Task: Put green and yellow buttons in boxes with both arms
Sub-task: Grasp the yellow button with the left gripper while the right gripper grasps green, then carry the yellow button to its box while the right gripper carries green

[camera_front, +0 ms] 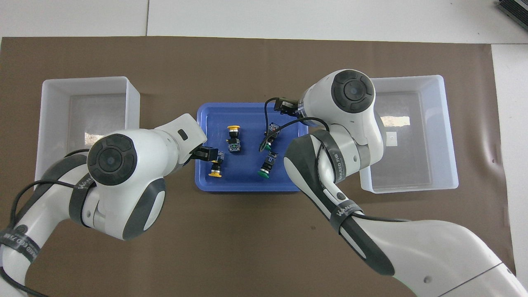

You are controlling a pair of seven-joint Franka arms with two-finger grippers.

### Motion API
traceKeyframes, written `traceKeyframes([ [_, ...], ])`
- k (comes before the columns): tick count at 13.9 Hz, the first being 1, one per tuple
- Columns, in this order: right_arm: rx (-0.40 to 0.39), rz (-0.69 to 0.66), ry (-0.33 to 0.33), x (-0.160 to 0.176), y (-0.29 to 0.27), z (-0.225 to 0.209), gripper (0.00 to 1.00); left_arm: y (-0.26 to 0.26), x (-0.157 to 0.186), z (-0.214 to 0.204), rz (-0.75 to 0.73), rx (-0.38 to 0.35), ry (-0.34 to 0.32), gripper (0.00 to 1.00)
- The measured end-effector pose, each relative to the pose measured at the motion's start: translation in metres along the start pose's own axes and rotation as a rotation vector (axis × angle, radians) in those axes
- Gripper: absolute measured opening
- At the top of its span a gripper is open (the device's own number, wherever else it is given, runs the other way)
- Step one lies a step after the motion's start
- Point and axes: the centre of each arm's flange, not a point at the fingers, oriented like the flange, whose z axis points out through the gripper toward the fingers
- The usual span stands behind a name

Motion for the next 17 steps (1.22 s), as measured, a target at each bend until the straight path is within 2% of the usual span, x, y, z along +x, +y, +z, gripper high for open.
traceKeyframes([
  [3,-0.004,0.001,-0.005,-0.001,0.001,0.009,1.00,0.006,-0.010,0.014,0.011,-0.002,-0.009,1.00],
  [7,-0.017,-0.015,-0.028,-0.015,-0.009,0.026,1.00,0.033,-0.023,0.057,-0.004,-0.017,-0.016,1.00],
  [10,-0.034,-0.018,-0.047,-0.023,-0.006,0.041,0.95,0.032,-0.028,0.079,-0.010,-0.013,-0.033,1.00],
  [11,-0.037,-0.018,-0.051,-0.024,-0.005,0.044,0.87,0.033,-0.028,0.083,-0.010,-0.013,-0.032,1.00],
  [13,-0.038,-0.016,-0.051,-0.024,-0.004,0.044,0.62,0.038,-0.031,0.089,-0.017,-0.014,-0.039,1.00],
  [14,-0.035,-0.013,-0.048,-0.023,-0.005,0.042,0.51,0.041,-0.033,0.091,-0.029,-0.014,-0.044,0.90],
  [15,-0.032,-0.009,-0.046,-0.023,-0.006,0.040,0.44,0.042,-0.034,0.092,-0.042,-0.014,-0.047,0.74],
  [17,-0.024,-0.005,-0.035,-0.016,-0.008,0.031,0.44,0.042,-0.034,0.092,-0.067,-0.013,-0.047,0.52],
])
